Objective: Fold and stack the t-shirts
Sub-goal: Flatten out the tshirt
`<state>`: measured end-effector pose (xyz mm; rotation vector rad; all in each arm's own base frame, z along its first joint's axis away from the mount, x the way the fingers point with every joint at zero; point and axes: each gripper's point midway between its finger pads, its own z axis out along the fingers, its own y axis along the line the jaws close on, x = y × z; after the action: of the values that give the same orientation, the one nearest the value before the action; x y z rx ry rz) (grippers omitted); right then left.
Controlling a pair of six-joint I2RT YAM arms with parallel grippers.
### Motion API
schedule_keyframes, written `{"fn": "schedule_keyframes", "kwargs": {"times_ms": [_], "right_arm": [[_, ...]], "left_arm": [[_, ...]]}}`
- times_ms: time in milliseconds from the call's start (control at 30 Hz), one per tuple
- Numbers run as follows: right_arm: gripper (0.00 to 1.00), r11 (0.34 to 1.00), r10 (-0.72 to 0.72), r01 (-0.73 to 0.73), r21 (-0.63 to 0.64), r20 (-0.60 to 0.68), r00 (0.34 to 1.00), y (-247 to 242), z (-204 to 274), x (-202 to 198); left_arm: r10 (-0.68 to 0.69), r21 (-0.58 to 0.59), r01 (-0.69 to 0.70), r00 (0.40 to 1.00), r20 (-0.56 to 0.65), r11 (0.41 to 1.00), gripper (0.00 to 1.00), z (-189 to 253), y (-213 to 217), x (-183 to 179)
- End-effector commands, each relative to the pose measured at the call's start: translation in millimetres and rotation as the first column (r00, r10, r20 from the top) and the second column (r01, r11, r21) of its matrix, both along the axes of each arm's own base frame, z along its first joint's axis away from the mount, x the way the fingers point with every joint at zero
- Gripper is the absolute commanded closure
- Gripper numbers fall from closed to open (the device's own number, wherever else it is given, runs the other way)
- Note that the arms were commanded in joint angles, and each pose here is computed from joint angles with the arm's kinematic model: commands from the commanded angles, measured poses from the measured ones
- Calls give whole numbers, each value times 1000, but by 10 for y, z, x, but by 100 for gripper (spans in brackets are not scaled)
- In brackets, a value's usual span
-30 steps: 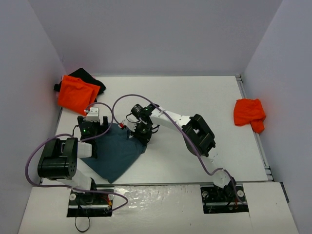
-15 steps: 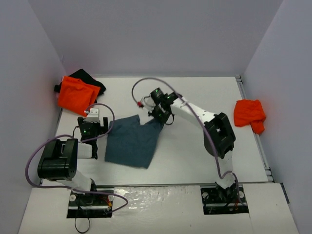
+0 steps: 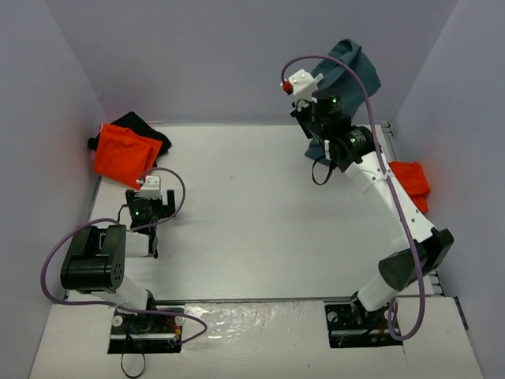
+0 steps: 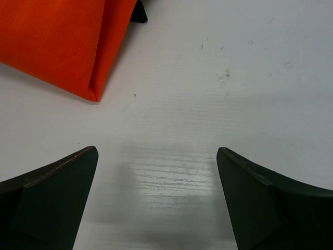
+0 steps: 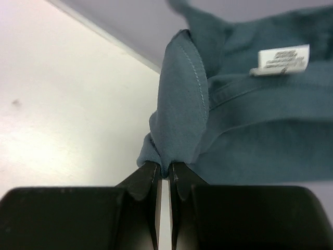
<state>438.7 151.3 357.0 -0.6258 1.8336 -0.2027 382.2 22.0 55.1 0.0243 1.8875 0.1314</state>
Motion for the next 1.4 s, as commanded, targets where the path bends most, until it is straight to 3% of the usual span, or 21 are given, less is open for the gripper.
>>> {"fn": "schedule_keyframes", "kwargs": {"times_ms": [0, 33, 167, 233, 367, 400, 433, 467, 533, 600, 700, 733, 867, 900, 1000, 1133, 1300, 1367], "right_arm": [[100, 907, 413, -396, 144, -116, 904, 632, -45, -243], [100, 839, 543, -520, 163, -178, 821, 887, -201, -512], [100, 692, 699, -706, 153, -389, 600, 1324, -767, -1175], [100, 647, 723, -746, 158, -437, 534, 1383, -889, -1343], [100, 606, 755, -773, 189, -444, 483, 1339, -868, -1493], [91, 595, 761, -779, 199, -450, 467, 1329, -876, -1539], [58, 586, 765, -782, 211, -461, 449, 1326, -907, -1583], [38, 578, 767, -786, 220, -474, 432, 1319, -945, -1623], [23, 565, 768, -792, 231, -498, 402, 1298, -1018, -1680], [9, 510, 780, -822, 253, -538, 318, 1260, -1106, -1824], [0, 414, 796, -854, 314, -581, 172, 1200, -1124, -2080], [0, 407, 796, -860, 307, -580, 170, 1205, -1135, -2058], [1, 534, 773, -806, 255, -533, 344, 1302, -1165, -1616], [6, 565, 749, -786, 249, -554, 363, 1277, -1255, -1571], [13, 622, 694, -746, 238, -608, 385, 1274, -1526, -1439], [16, 679, 634, -705, 207, -650, 419, 1278, -1774, -1255], [19, 727, 597, -667, 165, -632, 495, 1272, -1753, -1080], [19, 743, 579, -655, 137, -622, 527, 1255, -1768, -1017]], "left_arm": [[-2, 5, 1, 992, 124, 1000, 3, 383, -5, 213], [-2, 5, 1, 992, 125, 1000, 3, 386, -5, 214], [1, 4, -2, 992, 125, 1000, 3, 386, 0, 213], [4, 4, -4, 992, 123, 1000, 3, 382, 2, 213], [7, 3, -8, 992, 123, 1000, 3, 383, 5, 216], [8, 4, -8, 992, 124, 1000, 3, 385, 6, 218], [8, 4, -8, 992, 124, 1000, 3, 385, 4, 218], [8, 4, -9, 992, 124, 1000, 3, 385, 4, 218], [9, 6, -9, 992, 123, 1000, 3, 386, 6, 218], [9, 5, -10, 992, 124, 1000, 3, 385, 6, 218], [8, 4, -8, 992, 124, 1000, 3, 385, 4, 218], [9, 5, -10, 992, 124, 1000, 3, 385, 6, 218], [9, 6, -9, 992, 122, 1000, 3, 380, 9, 209], [8, 7, -9, 992, 124, 1000, 3, 383, 8, 208], [-19, 4, 19, 992, 128, 1000, 3, 396, -40, 213], [-213, 26, 211, 966, 145, 977, 3, 436, -287, 178], [-193, 15, 193, 967, 168, 981, 3, 494, -246, 137], [-193, 18, 193, 964, 182, 981, 3, 835, -234, 244]]}}
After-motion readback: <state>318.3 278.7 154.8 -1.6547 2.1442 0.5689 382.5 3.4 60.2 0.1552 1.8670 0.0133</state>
